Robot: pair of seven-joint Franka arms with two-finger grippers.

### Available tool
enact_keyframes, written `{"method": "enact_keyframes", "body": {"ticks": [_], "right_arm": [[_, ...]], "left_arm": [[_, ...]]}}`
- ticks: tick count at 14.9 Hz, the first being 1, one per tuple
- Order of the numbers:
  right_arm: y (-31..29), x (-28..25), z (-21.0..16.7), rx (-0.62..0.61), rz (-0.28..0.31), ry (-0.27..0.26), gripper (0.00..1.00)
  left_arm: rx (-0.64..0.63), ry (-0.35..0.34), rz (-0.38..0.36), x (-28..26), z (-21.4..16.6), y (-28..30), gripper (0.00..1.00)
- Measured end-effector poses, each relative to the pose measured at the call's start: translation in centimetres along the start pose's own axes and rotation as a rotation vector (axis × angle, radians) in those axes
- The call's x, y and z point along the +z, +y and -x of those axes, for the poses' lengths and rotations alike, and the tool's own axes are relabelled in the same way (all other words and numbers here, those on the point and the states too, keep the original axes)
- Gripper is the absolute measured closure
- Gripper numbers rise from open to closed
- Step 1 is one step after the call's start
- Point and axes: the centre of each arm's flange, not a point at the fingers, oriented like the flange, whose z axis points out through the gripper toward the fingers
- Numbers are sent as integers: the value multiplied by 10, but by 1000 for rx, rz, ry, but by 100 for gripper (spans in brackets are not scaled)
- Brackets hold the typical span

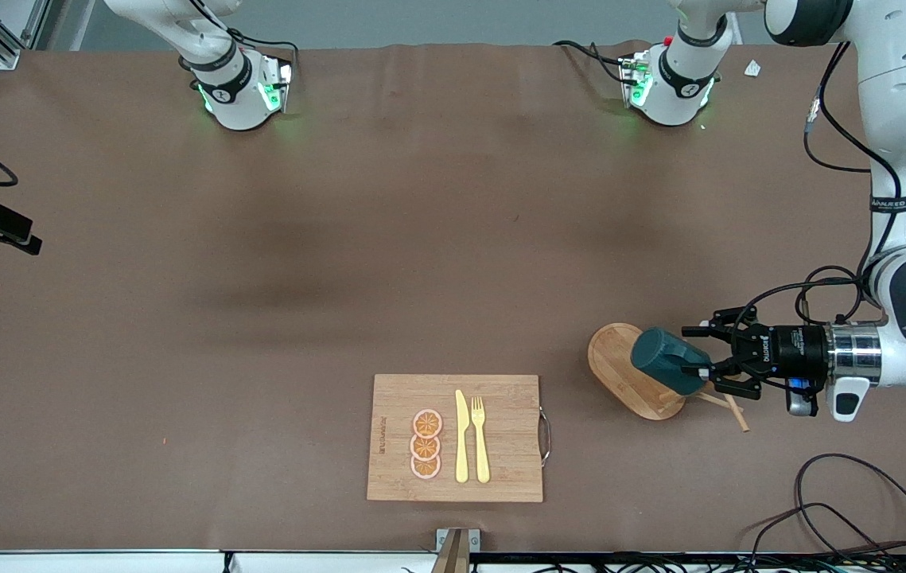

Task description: Pass cup and hang on rack

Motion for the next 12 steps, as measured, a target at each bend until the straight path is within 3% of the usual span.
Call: {"method": "enact_keyframes", "body": {"ticks": [3, 5, 7, 12], "right_arm": [[0, 0, 0, 0, 0, 2, 0], [-1, -1, -1, -1, 0, 8, 0], [-2, -2, -2, -3, 0, 17, 0], [-1, -3, -2, -2, 1, 25, 0]], "left_arm": [[12, 4, 4, -3, 5, 3, 0], [36, 23, -5, -8, 19, 6, 0], [82, 86, -55, -12, 45, 8, 0], [217, 334, -277, 5, 114, 5, 0]]}}
